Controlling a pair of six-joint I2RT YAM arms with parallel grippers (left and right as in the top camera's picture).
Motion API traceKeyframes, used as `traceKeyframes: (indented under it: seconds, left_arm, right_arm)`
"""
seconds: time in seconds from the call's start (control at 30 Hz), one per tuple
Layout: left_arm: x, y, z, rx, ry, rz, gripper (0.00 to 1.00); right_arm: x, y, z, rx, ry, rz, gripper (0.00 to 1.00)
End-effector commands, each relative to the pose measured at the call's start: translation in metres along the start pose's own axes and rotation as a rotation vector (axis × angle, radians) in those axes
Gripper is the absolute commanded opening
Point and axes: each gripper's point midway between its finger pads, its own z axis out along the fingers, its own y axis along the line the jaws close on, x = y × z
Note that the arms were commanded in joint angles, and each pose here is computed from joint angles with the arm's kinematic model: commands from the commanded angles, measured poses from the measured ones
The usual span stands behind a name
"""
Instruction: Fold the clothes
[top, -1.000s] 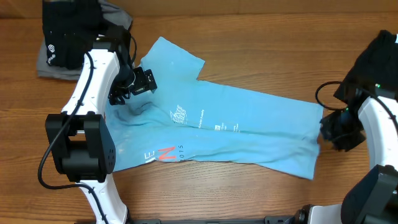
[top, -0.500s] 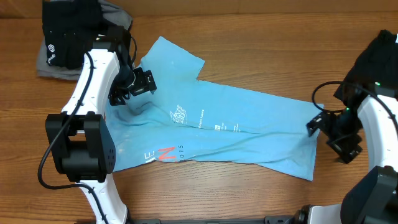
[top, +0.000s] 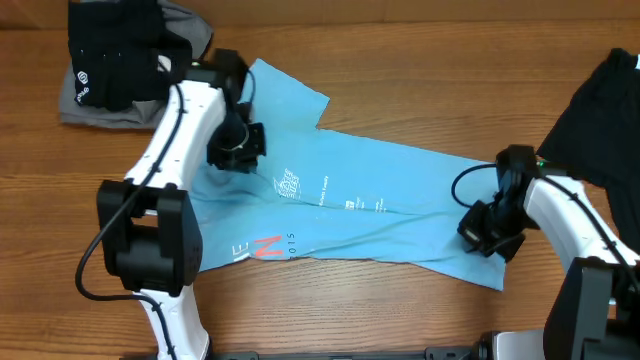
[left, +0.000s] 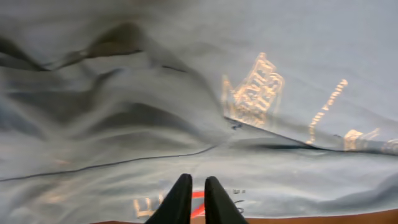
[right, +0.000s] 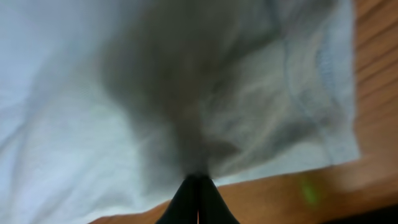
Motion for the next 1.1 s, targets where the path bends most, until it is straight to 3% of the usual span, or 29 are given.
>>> traceKeyframes:
  seconds: [0.0,0.63,1.07]
  left_arm:
    - [0.004,-0.009,0.009,0.01,0.012,0.032,0.04]
    - [-0.003,0.001,0.063,0.022,-0.022,-0.022,0.04]
    - [0.017,0.024,0.095,-0.029,0.146,-0.118,0.04]
  right_arm:
    - [0.012,0.0,0.013,-0.04,0.04,0.035,0.04]
    - [0.013,-0.003,0.037,-0.062,0.03,0.189,0.04]
    - [0.014,-0.004,0.038,-0.059,0.033,0.19,0.04]
